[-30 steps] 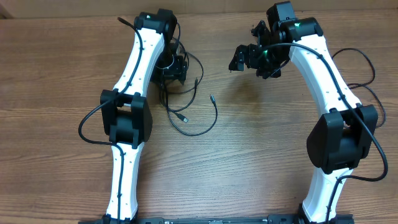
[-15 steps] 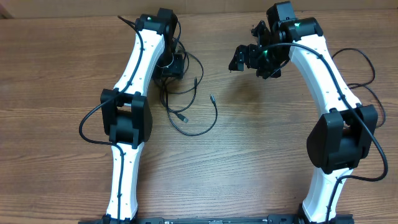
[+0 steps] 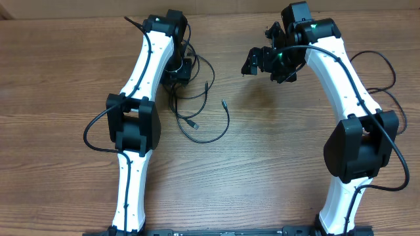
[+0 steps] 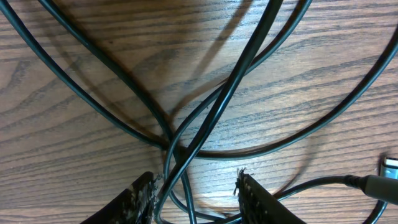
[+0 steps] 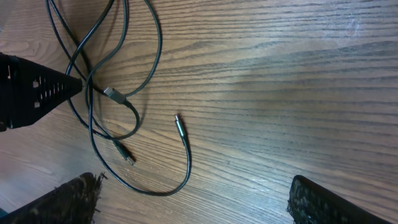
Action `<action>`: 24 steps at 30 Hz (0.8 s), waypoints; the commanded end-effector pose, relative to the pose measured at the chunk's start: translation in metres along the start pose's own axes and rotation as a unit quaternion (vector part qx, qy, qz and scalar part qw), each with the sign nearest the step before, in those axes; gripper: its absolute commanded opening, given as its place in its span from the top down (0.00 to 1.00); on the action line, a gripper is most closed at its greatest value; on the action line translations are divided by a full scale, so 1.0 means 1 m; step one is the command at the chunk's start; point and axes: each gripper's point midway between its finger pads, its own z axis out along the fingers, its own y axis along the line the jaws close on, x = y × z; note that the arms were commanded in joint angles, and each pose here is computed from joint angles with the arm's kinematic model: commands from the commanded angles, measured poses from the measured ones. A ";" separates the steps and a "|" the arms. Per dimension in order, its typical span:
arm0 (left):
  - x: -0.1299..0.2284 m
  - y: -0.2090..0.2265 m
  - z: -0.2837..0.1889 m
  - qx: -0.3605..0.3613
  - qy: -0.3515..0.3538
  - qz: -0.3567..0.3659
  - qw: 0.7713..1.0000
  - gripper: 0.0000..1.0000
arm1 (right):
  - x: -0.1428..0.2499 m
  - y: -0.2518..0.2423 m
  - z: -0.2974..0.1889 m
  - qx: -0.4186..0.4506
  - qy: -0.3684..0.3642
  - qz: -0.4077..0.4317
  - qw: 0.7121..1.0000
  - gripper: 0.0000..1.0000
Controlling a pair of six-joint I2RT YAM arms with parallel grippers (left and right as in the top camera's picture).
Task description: Untangle cables
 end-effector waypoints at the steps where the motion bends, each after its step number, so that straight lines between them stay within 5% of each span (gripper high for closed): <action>1: -0.001 0.000 -0.015 -0.004 -0.017 0.008 1.000 0.57 | 0.002 0.003 0.001 -0.004 0.002 0.000 1.000 0.04; 8: 0.003 0.002 0.002 -0.008 -0.003 0.007 1.000 0.58 | 0.002 0.003 0.001 -0.004 0.002 0.000 1.000 0.04; 10: 0.003 0.002 0.010 -0.008 -0.003 0.007 1.000 0.71 | 0.002 0.003 0.001 -0.004 0.002 0.000 1.000 0.04; 12: 0.003 0.002 0.012 -0.008 -0.002 0.007 1.000 0.96 | 0.002 0.003 0.001 -0.004 0.002 0.000 1.000 0.04; 18: -0.009 0.005 -0.027 -0.001 -0.044 0.002 0.999 0.96 | 0.003 0.007 0.000 -0.017 0.007 0.001 1.000 0.04; 24: -0.020 -0.003 -0.141 0.038 -0.169 0.004 0.985 0.96 | 0.006 0.032 -0.002 -0.090 0.018 -0.002 0.996 0.03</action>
